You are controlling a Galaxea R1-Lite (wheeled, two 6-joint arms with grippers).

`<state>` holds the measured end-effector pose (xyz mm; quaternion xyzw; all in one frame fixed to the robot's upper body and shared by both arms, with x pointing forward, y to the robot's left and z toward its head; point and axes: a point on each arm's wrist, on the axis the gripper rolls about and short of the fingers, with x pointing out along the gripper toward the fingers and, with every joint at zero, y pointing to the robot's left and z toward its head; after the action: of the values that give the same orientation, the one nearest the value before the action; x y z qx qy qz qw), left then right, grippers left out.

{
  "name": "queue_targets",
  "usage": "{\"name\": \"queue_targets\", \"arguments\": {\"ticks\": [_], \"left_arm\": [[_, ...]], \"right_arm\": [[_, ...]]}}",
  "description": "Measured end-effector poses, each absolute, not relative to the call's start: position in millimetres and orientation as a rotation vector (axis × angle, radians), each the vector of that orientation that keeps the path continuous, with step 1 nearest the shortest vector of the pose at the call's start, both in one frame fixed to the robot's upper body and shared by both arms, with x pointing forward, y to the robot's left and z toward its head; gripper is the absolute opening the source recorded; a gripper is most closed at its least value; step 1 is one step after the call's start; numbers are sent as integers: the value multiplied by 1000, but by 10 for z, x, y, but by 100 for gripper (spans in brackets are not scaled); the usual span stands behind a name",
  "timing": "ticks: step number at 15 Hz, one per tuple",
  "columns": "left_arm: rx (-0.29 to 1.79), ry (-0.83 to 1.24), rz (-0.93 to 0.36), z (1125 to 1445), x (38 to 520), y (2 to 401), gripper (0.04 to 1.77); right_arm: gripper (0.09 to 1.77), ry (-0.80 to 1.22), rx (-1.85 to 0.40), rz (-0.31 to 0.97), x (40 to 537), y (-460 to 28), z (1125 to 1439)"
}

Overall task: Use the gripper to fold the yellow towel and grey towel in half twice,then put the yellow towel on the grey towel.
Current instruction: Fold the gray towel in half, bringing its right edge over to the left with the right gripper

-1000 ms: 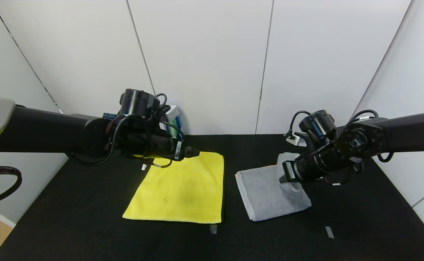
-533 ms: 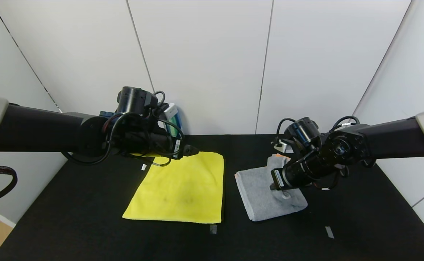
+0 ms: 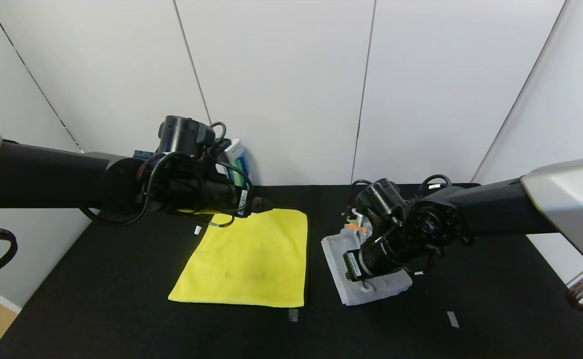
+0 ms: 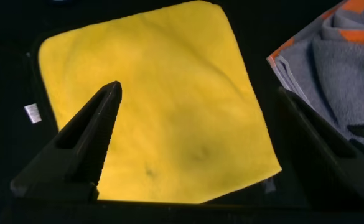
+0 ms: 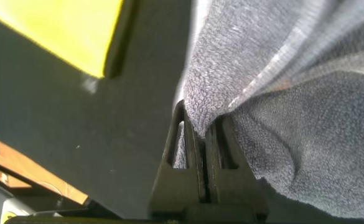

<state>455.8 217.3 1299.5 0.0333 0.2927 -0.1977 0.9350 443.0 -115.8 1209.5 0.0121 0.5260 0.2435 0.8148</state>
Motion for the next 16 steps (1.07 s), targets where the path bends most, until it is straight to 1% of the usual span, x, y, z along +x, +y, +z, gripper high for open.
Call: {"name": "queue_targets", "arguments": {"ticks": [4,10,12,13,15,16], "left_arm": [[68,591,-407,13023,4537,2174,172],[66,587,-403,13040,4533,2193,172],[68,585,-405,13045,4529,2188,172],[68,585,-405,13045,4529,2188,172],[67,585,-403,13045,4530,2192,172],[67,585,-404,13045,4530,2189,172]], "right_arm": [[14,1136,-2,494,4425,-1117,12001],[14,1145,-4,490,4428,-1113,11963],[50,1146,-7,492,4425,-1110,11958],[64,1144,-8,495,4422,-1103,11963],[89,1136,-8,503,4407,-1076,11988],[98,1130,-11,509,4390,-1053,12008]]}}
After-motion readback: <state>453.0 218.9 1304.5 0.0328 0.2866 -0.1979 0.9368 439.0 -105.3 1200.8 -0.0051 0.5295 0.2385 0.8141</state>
